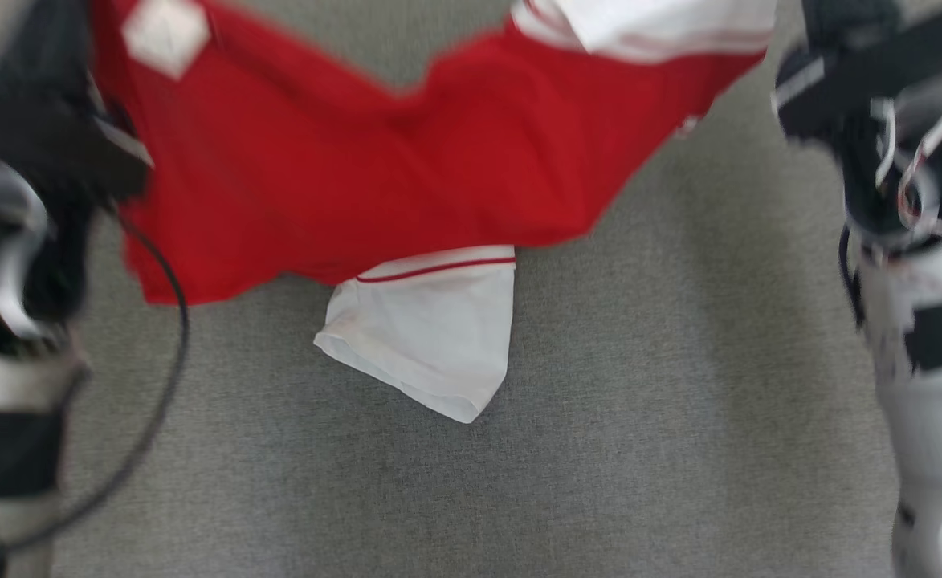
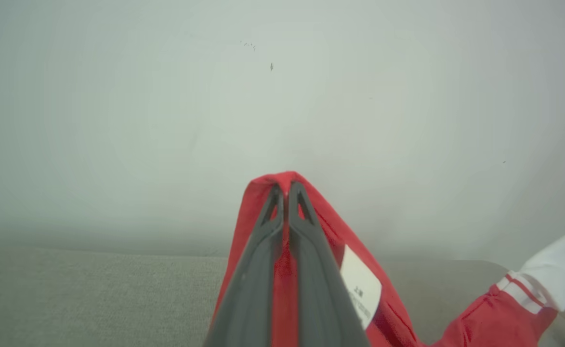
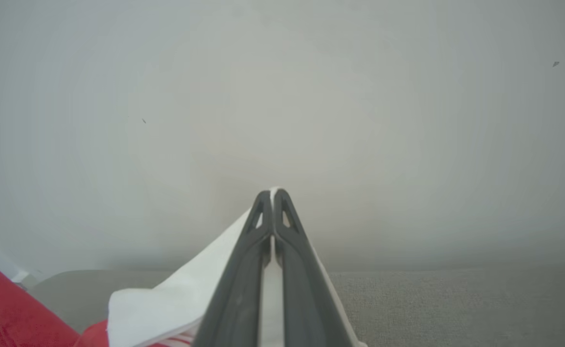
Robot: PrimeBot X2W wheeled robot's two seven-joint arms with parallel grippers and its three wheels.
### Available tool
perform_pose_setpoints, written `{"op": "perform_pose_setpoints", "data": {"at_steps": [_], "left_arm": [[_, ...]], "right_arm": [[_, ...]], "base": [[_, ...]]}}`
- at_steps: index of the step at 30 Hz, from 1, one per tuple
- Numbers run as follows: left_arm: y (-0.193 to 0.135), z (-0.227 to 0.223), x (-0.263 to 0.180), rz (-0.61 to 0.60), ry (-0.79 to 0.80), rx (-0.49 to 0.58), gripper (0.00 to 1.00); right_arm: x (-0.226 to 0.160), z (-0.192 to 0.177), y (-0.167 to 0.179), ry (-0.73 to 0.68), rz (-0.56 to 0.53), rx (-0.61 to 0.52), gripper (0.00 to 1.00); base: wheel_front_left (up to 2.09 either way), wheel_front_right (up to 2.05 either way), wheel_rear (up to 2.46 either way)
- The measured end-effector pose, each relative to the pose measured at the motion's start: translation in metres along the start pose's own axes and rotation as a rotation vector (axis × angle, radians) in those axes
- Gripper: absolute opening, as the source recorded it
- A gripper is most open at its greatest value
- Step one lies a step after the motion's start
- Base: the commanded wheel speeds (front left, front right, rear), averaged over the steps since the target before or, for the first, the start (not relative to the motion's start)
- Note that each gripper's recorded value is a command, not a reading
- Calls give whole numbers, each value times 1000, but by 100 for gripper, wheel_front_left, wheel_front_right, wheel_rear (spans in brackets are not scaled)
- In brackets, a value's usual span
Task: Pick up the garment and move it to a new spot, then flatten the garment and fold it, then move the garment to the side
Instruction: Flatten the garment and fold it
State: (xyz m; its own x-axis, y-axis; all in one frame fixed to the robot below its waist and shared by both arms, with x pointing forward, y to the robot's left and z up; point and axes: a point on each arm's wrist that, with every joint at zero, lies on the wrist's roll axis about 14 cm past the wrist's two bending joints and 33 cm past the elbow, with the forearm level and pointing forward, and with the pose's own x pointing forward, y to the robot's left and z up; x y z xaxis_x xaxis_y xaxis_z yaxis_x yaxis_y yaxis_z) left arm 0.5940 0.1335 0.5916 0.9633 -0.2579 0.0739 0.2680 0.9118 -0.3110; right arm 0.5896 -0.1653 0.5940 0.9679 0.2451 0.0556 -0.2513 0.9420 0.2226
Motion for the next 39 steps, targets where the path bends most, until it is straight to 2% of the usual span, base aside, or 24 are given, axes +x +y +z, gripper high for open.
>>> {"op": "perform_pose_setpoints", "data": {"at_steps": [3,5,7,10,15,20,23,26,32,35,39], "left_arm": [[7,21,36,-3,-102,-16,0],[18,37,54,21,-202,39,0],[23,51,68,31,-295,64,0],[16,63,86,4,-395,73,0],[0,107,100,-37,-597,37,0],[-9,154,89,-70,-781,-7,0],[-13,159,85,-98,-804,18,0],[-7,136,90,-97,-755,35,0],[22,35,93,-57,-524,42,0],[37,-11,80,-22,-421,24,0],[48,-48,52,23,-332,4,0]], "right_arm": [[35,18,4,-52,42,-124,0],[53,19,-2,-70,42,-197,0],[67,22,-11,-109,19,-229,0],[85,56,-24,-244,-28,-250,0],[90,119,-45,-444,-118,-324,0],[83,195,-30,-678,-133,-345,0],[78,214,-21,-753,-128,-338,0],[88,187,-20,-698,-118,-369,0],[107,76,-41,-407,-95,-403,0],[95,33,-55,-285,-95,-393,0],[61,0,-76,-150,-126,-369,0]], "base": [[0,0,0],[0,0,0],[0,0,0],[0,0,0],[0,0,0],[0,0,0],[0,0,0],[0,0,0],[0,0,0],[0,0,0],[0,0,0]]}}
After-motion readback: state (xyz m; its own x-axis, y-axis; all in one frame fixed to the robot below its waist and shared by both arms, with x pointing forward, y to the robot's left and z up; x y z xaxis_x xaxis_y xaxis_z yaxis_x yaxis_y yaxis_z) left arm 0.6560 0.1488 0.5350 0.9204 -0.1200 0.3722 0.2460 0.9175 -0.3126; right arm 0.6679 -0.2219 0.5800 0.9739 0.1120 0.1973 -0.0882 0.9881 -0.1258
